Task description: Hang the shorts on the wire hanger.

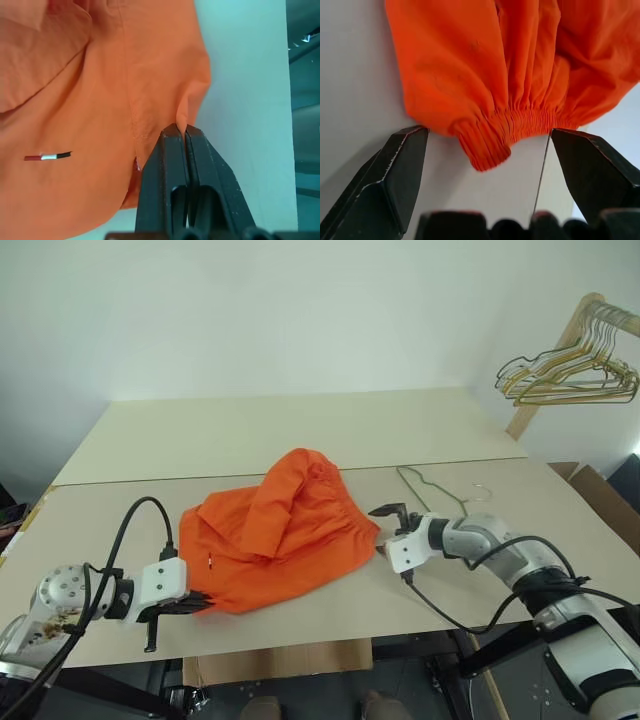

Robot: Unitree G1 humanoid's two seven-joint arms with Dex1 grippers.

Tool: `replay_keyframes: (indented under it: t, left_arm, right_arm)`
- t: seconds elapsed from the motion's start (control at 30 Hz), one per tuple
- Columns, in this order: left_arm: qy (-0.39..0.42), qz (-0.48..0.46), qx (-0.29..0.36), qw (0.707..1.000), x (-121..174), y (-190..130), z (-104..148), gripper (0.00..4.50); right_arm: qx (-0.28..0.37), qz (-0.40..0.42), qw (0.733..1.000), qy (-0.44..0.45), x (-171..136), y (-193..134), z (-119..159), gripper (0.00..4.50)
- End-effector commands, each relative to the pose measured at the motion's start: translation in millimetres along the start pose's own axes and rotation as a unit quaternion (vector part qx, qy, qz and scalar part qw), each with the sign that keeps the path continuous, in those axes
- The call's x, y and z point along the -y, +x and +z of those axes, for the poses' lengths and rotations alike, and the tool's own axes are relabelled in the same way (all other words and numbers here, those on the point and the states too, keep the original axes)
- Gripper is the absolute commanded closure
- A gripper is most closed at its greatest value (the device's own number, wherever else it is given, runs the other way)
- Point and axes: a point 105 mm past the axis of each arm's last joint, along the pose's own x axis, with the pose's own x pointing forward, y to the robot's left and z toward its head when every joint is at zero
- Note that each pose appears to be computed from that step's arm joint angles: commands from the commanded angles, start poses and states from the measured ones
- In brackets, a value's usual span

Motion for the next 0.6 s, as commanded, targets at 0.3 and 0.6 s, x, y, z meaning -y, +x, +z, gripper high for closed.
replay_keyframes:
  t: [0.3,0.6]
  left_arm:
    - [0.008,0.016,0.014,1.0,-1.0,1.0,7.8,4.5]
    - [0.004,0.022,0.013,1.0,-2.3,1.0,5.4,4.5]
  right_arm:
    - [0.006,-0.001,1.0,-0.023,11.4,6.9,0.5,0.9]
    - [0.01,0.005,1.0,-0.014,6.9,6.3,0.5,4.12]
